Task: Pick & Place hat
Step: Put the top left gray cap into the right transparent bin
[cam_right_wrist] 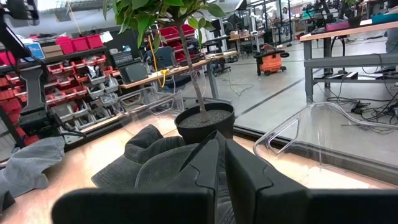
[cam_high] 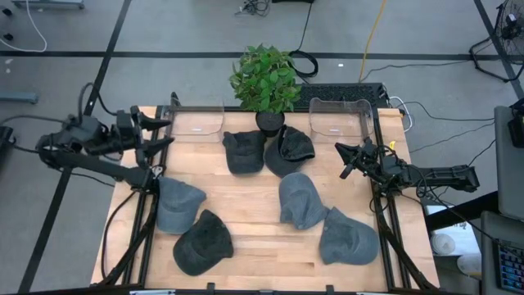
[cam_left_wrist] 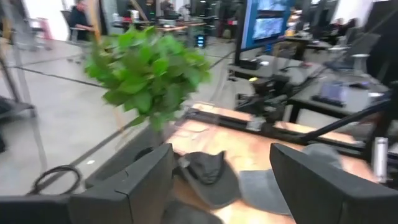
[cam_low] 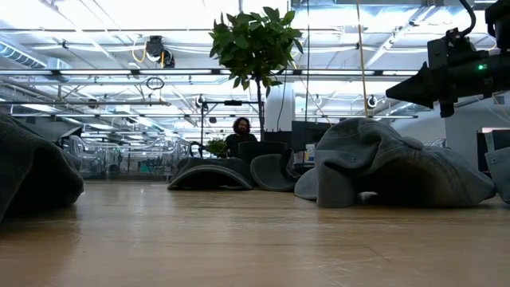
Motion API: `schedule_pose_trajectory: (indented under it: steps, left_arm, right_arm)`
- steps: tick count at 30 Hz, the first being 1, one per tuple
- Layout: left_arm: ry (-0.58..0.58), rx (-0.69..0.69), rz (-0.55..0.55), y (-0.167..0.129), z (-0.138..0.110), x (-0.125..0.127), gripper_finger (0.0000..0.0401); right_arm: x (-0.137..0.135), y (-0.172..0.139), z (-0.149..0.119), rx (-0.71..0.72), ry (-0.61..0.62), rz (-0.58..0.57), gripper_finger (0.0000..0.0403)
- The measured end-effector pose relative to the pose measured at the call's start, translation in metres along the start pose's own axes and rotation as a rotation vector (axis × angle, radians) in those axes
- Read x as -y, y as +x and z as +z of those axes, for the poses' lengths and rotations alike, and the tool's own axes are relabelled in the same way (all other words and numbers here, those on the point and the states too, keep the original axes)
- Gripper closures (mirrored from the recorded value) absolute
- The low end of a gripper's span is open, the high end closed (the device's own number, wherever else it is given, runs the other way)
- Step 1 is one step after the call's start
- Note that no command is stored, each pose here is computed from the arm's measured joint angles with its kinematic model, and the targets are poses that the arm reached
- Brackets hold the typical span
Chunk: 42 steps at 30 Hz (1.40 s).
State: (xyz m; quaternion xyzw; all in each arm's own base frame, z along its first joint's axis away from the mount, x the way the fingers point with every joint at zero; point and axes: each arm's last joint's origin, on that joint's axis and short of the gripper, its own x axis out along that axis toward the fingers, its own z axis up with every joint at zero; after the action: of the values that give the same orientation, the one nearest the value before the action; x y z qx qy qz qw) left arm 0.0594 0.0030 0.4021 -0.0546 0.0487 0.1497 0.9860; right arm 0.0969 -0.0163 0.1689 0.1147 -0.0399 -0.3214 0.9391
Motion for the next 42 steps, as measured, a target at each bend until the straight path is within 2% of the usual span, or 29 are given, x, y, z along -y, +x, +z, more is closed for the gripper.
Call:
schedule_pose_trajectory:
  steps: [8,18,25,34,42]
  left_arm:
    - [0.008,-0.066,-0.132,-0.005,0.031,0.006,0.01]
    - [0.016,-0.084,-0.158,-0.016,0.056,0.006,0.0091]
    - [0.051,-0.091,-0.297,-0.024,0.07,0.009,0.009]
    - [0.067,-0.151,-0.347,-0.027,0.067,0.01,0.0091]
    - [0.061,-0.301,-0.37,-0.016,0.057,0.019,0.0112]
  right_arm:
    - [0.0,0.0,0.0,0.0,0.0,0.0,0.0387]
    - [0.0,0.0,0.0,0.0,0.0,0.0,0.0387]
    - [0.0,0.0,0.0,0.0,0.0,0.0,0.0387]
    - [0.0,0.0,0.0,0.0,0.0,0.0,0.0387]
    - [0.0,0.0,0.0,0.001,0.0,0.0,0.0387]
